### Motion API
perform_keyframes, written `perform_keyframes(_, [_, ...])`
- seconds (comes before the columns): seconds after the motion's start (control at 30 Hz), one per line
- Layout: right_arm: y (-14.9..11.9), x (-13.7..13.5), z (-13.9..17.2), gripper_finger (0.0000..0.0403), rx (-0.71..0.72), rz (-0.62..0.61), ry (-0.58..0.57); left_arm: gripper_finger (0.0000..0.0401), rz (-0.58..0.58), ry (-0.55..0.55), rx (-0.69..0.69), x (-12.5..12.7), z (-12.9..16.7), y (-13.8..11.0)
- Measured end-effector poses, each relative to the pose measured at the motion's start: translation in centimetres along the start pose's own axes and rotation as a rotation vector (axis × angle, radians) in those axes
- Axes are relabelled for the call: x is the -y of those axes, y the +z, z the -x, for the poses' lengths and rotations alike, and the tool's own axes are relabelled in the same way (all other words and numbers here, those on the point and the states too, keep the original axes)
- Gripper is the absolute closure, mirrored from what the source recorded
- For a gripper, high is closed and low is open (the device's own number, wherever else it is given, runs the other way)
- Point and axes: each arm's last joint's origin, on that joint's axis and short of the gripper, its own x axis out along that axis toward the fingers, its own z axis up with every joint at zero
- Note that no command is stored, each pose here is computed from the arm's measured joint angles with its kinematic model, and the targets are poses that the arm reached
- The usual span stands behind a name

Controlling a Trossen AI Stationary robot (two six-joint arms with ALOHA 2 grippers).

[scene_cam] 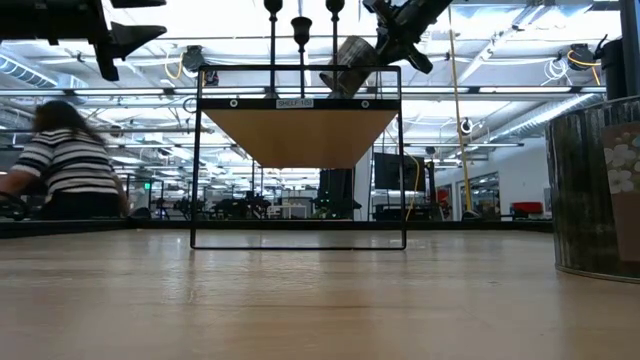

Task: Pick & Place candle stick holders
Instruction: Put the top orange scented candle on the shelf

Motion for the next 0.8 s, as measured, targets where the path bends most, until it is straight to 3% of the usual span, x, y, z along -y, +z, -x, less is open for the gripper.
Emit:
perform_keyframes(0.33, [0.0, 0.0, 0.0, 0.0403, -0.004, -0.005, -0.002, 0.0015, 0.009, 0.083, 0.000, -0.2, -0.2, -0.3])
perform_keyframes(0.57, [0.0, 0.0, 0.0, 0.0403, -0.004, -0.005, -0.002, 0.0025, -0.007, 0.129, -0.033, 0.2, -1.1, -0.8])
perform_keyframes(0.8, [0.0, 0.0, 0.0, 0.0403, -0.004, -0.004, -0.002, 0.0004, -0.260, 0.198, -0.123, 2.3, -4.0, 1.3])
